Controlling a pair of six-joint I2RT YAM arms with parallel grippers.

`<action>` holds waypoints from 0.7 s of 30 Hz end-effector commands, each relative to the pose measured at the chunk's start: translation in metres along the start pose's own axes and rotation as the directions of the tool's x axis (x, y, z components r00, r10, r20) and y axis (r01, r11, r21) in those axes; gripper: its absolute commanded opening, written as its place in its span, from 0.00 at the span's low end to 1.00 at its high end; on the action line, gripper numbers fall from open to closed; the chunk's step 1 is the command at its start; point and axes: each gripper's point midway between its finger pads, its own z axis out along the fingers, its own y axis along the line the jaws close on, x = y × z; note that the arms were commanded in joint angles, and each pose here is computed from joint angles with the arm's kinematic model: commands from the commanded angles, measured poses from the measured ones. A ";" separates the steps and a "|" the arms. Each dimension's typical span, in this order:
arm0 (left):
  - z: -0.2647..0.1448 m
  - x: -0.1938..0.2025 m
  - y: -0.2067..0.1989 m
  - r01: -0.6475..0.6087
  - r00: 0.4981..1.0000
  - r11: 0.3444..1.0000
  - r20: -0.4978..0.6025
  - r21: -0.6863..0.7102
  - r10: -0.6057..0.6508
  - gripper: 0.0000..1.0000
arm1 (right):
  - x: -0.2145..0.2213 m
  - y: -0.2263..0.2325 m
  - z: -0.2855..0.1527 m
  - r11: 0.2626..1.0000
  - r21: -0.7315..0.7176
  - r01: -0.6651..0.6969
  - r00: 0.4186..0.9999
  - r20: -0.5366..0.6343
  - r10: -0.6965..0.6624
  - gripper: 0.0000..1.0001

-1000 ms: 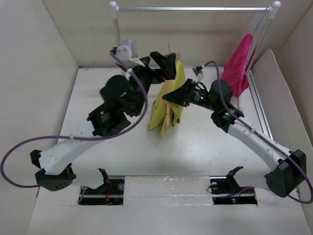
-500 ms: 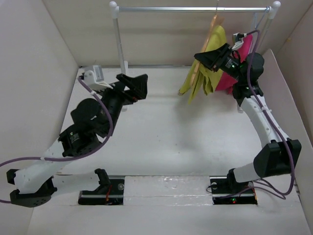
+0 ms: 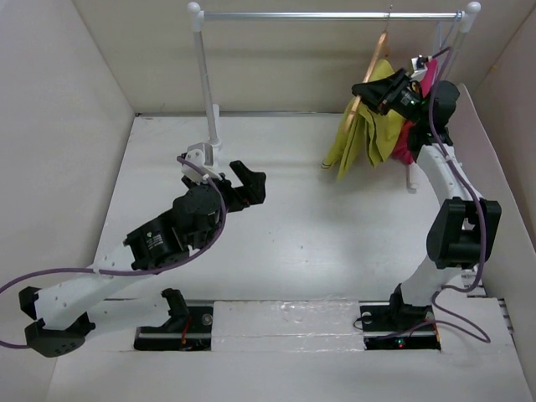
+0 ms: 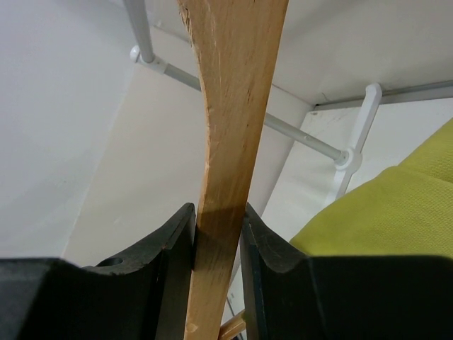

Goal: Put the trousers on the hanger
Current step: Place the hanger at the clothesline.

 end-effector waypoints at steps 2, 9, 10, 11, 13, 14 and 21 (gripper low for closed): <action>0.000 0.010 0.003 0.047 0.999 0.999 -0.023 -0.003 -0.047 0.99 | -0.044 0.089 -0.020 0.912 -0.204 0.357 0.931 0.156 -0.329 0.00; 0.007 0.026 0.004 0.017 0.998 1.000 -0.057 -0.020 -0.018 0.99 | -0.052 0.040 -0.036 0.947 -0.111 0.300 0.946 0.163 -0.281 0.00; 0.007 0.026 0.004 0.011 0.998 1.000 -0.057 -0.021 -0.012 0.99 | -0.050 0.035 -0.037 0.950 -0.105 0.295 0.948 0.157 -0.277 0.00; 0.008 0.027 0.005 0.005 0.998 1.000 -0.059 -0.025 -0.006 0.99 | -0.051 0.027 -0.039 0.953 -0.093 0.287 0.950 0.151 -0.271 0.00; 0.011 0.031 0.005 -0.013 0.997 0.999 -0.070 -0.035 0.011 0.99 | -0.045 0.018 -0.039 0.956 -0.086 0.281 0.955 0.127 -0.269 0.07; 0.012 0.034 0.006 -0.030 0.997 0.999 -0.078 -0.040 0.027 0.99 | -0.043 0.014 -0.040 0.958 -0.076 0.275 0.956 0.124 -0.264 0.17; 0.034 0.085 -0.009 -0.159 0.956 0.987 -0.253 -0.022 0.148 0.99 | -0.039 -0.001 -0.059 0.946 0.070 0.316 0.944 0.074 -0.321 0.72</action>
